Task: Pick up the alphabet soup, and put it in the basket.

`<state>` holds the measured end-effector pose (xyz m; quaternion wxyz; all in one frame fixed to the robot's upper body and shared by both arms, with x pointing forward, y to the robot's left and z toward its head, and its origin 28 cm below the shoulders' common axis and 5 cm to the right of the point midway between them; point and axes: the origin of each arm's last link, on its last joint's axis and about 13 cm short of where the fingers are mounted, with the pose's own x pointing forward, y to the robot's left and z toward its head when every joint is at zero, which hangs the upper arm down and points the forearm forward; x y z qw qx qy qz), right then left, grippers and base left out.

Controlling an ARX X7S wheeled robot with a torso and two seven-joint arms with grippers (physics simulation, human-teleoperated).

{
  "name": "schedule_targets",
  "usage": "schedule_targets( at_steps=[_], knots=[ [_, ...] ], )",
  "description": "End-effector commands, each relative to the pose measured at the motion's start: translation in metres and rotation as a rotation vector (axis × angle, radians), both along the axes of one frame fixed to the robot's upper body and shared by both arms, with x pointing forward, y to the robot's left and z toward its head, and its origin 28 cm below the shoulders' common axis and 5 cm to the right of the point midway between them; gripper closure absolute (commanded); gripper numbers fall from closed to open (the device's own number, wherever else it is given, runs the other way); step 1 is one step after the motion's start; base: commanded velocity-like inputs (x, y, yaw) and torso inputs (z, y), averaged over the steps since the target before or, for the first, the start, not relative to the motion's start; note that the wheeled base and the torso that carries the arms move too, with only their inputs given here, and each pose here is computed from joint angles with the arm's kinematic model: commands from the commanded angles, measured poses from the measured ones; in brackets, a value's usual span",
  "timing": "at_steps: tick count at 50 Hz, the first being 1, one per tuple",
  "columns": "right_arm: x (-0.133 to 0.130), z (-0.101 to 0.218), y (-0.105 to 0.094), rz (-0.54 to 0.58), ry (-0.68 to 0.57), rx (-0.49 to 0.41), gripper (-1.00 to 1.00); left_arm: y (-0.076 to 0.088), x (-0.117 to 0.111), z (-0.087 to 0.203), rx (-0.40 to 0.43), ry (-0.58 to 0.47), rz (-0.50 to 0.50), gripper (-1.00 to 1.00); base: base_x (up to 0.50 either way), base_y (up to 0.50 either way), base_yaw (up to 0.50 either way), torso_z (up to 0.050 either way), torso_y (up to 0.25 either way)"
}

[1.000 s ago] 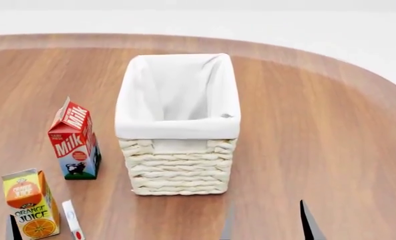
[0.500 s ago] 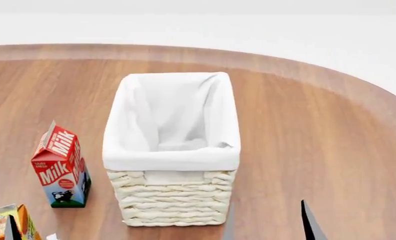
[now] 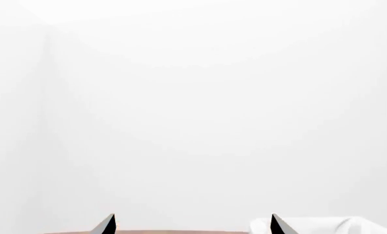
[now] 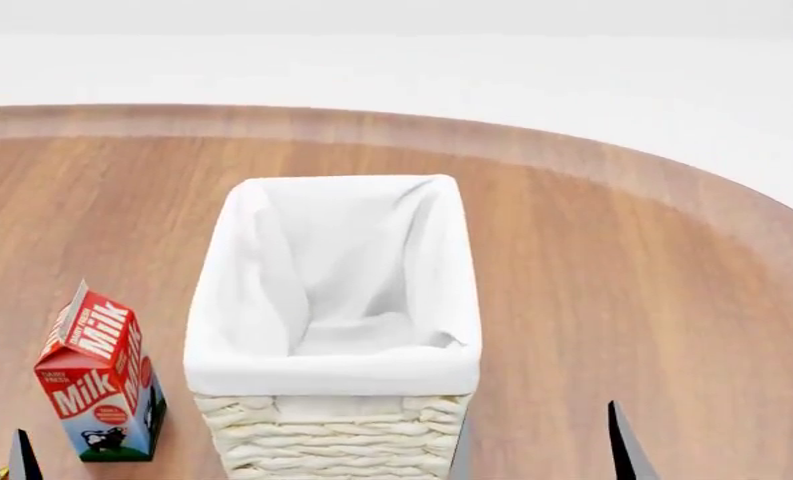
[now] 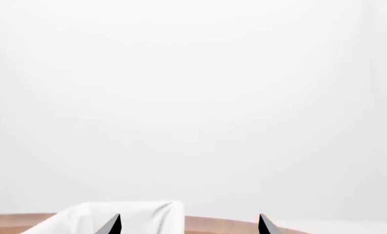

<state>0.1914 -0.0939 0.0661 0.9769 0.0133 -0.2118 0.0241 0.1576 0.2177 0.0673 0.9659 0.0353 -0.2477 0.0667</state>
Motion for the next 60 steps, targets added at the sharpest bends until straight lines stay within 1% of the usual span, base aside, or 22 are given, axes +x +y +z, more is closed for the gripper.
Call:
schedule_targets(
  at_steps=[1,12,17,20,22,23,25,27,28,31,35,37,42,45,46,49,54,55,57,58,59,60],
  knots=[
    [0.0,0.0,0.0,0.006,-0.008,0.01,-1.0,0.0,0.0,0.0,-0.001,-0.002,0.0,-1.0,0.0,0.0,0.0,0.0,0.0],
    [0.003,-0.002,-0.002,-0.004,0.016,-0.005,-1.0,0.001,0.001,-0.001,0.001,0.002,0.0,-1.0,0.0,0.0,0.0,0.0,0.0],
    [0.005,0.002,-0.015,-0.062,0.022,-0.016,-1.0,0.001,0.003,-0.002,0.0,0.01,0.003,-1.0,0.0,0.0,0.0,0.0,0.0],
    [0.003,0.003,-0.024,-0.068,0.031,-0.029,-1.0,0.001,0.004,-0.003,0.005,0.018,0.0,-1.0,0.0,0.0,0.0,0.0,0.0],
    [0.002,0.001,-0.029,-0.023,0.064,-0.059,-1.0,0.002,0.004,-0.003,0.005,0.019,-0.001,-1.0,0.0,0.0,0.0,0.0,0.0],
    [0.002,0.0,-0.032,-0.018,0.065,-0.056,-1.0,0.002,0.004,-0.003,0.005,0.019,-0.001,-1.0,0.0,0.0,0.0,0.0,0.0],
    [0.001,-0.003,-0.038,0.023,0.098,-0.099,-1.0,0.002,0.004,-0.003,0.004,0.019,-0.001,-1.0,0.0,0.0,0.0,0.0,0.0],
    [-0.001,-0.006,-0.047,0.033,0.085,-0.133,-1.0,0.002,0.005,-0.003,0.004,0.021,0.001,-1.0,0.0,0.0,0.0,0.0,0.0],
    [-0.001,-0.005,-0.051,0.029,0.087,-0.111,-1.0,0.002,0.005,-0.003,0.005,0.02,0.001,-1.0,0.0,0.0,0.0,0.0,0.0],
    [-0.005,-0.004,-0.059,0.055,0.081,-0.112,-1.0,0.001,0.005,-0.004,0.004,0.022,0.002,-1.0,0.0,0.0,0.0,0.0,0.0],
    [-0.009,0.0,-0.069,0.162,0.094,-0.057,-1.0,0.001,0.005,-0.004,0.005,0.023,0.002,-1.0,0.0,0.0,0.0,0.0,0.0],
    [-0.009,0.0,-0.072,0.193,0.102,-0.038,-1.0,0.001,0.006,-0.004,0.004,0.023,0.003,-1.0,0.0,0.0,0.0,0.0,0.0],
    [-0.009,-0.001,-0.077,0.24,0.12,-0.018,-1.0,0.0,0.005,-0.003,0.003,0.022,0.005,-1.0,0.0,0.0,0.0,0.0,0.0],
    [-0.012,-0.001,-0.078,0.29,0.139,-0.015,-1.0,0.001,0.006,-0.004,0.002,0.022,0.006,-1.0,0.0,0.0,0.0,0.0,0.0],
    [-0.014,-0.002,-0.078,0.34,0.155,-0.025,-1.0,0.001,0.006,-0.004,0.001,0.022,0.007,-1.0,0.0,0.0,0.0,0.0,0.0],
    [-0.017,-0.002,-0.077,0.411,0.165,-0.033,-1.0,0.001,0.006,-0.004,0.002,0.022,0.008,-1.0,0.0,0.0,0.0,0.0,0.0],
    [-0.016,-0.007,-0.074,0.441,0.195,-0.069,-1.0,0.001,0.005,-0.004,0.002,0.021,0.01,-1.0,0.0,0.0,0.0,0.0,0.0],
    [-0.018,-0.008,-0.072,0.468,0.201,-0.085,-1.0,0.001,0.005,-0.004,0.002,0.02,0.009,-1.0,0.0,0.0,0.0,0.0,0.0],
    [-0.02,-0.009,-0.071,0.53,0.206,-0.075,-1.0,0.002,0.005,-0.004,0.002,0.02,0.009,-1.0,0.0,0.0,0.0,0.0,0.0],
    [-0.02,-0.009,-0.07,0.537,0.211,-0.084,-1.0,0.002,0.005,-0.004,0.002,0.02,0.009,-1.0,0.0,0.0,0.0,0.0,0.0],
    [-0.023,-0.011,-0.068,0.601,0.223,-0.102,-1.0,0.002,0.005,-0.004,0.003,0.02,0.009,-1.0,0.0,0.0,0.0,0.0,0.0],
    [-0.023,-0.011,-0.068,0.601,0.223,-0.102,-1.0,0.002,0.005,-0.004,0.003,0.02,0.009,-1.0,0.0,0.0,0.0,0.0,0.0]
  ],
)
